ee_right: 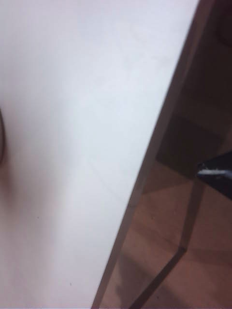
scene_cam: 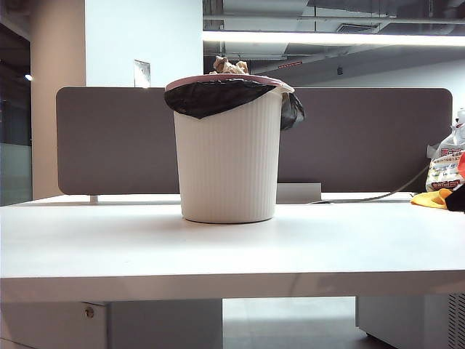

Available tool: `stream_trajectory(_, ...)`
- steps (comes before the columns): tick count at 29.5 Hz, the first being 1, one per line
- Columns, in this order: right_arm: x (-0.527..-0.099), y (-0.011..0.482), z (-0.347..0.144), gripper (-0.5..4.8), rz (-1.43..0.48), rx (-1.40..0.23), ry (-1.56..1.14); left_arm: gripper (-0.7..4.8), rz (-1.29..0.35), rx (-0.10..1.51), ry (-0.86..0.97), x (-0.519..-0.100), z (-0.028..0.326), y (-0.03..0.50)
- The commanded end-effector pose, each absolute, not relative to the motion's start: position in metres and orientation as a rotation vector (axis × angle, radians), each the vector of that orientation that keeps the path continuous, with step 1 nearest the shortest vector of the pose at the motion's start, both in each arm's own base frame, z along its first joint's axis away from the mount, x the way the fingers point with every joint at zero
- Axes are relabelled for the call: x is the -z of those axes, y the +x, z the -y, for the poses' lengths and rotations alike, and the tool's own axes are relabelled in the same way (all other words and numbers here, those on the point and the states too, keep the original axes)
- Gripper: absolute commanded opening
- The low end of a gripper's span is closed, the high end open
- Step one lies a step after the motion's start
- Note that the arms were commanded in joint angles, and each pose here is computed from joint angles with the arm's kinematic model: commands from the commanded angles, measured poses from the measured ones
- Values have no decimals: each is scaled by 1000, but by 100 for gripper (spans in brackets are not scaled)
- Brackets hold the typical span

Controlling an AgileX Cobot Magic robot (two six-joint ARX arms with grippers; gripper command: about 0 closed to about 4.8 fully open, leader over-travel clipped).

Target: Pick up all the trash on the table and put it in the trash can.

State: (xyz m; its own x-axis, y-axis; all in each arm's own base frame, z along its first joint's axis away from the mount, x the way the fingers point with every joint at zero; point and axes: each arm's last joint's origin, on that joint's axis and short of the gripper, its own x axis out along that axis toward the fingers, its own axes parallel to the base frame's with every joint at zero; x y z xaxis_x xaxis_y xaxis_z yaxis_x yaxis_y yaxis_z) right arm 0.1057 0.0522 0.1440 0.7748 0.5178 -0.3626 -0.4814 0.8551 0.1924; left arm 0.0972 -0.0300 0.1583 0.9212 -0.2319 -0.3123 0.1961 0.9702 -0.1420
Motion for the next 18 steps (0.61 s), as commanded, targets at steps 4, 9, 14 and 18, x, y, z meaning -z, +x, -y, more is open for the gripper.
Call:
stream_trajectory(4, -135, 104, -51, -5, -461, -530, 112, -6, -347, 246, -103, -144, 31, 98)
stream_trajectory(9, -122, 100, -49, -5, -541, -503, 115, -6, -384, 244, -108, -133, 31, 98)
stream_trajectory(14, -124, 101, -50, 3, -521, -500, 114, -3, -387, 284, -118, -134, 32, 97)
stream_trajectory(18, -124, 101, -49, 13, -523, -496, 113, -3, -390, 302, -137, -134, 33, 97)
